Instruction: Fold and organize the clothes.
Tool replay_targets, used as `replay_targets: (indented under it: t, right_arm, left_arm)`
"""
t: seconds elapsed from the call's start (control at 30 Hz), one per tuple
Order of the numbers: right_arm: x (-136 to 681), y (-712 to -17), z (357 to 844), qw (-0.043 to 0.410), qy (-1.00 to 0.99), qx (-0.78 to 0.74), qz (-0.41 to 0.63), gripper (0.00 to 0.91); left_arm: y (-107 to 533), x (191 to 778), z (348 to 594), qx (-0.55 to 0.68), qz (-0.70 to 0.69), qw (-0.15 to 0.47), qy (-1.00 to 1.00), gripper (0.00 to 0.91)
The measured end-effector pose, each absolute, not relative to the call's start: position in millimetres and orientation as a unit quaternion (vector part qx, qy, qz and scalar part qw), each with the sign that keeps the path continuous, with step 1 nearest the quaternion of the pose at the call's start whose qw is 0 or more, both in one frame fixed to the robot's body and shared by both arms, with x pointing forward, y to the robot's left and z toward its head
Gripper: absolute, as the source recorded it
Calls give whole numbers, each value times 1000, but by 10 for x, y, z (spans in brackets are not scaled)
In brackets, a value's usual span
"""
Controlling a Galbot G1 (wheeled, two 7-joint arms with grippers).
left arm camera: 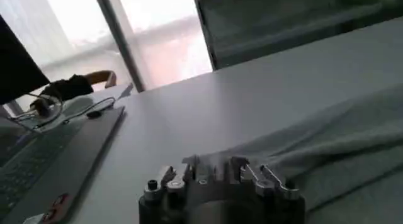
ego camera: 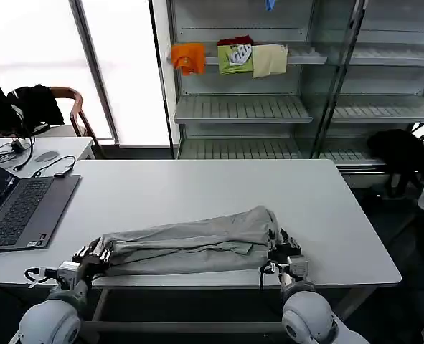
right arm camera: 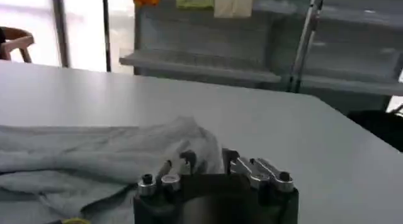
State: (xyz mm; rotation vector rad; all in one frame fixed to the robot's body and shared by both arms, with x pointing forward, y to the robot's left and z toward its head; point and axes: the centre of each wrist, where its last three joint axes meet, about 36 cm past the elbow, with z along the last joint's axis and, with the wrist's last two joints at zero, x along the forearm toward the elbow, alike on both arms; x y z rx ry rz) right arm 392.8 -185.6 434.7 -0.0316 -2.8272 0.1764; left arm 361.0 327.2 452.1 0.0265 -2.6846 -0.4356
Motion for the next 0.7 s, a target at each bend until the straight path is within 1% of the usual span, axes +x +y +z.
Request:
replay_targets:
  t: [0.23, 0.43, 0.57, 0.7]
  right_arm:
    - [3885, -2026, 4566, 125, -990, -27, 63, 907]
    - [3813, -2295, 4668, 92, -994, -18, 51, 907]
    - [3726, -2521, 4670, 72, -997, -9, 37, 907]
    - [3619, -2715, 4680, 54, -998, -3, 24, 907]
  left_arm:
    - [3352, 3539, 4709, 17, -160, 194, -968, 907]
    - [3269, 3418, 4844, 9, -104, 182, -978, 907]
    - [3178, 3374, 4849, 3, -57, 169, -984, 907]
    - [3107, 3371, 4781, 8, -18, 158, -987, 907]
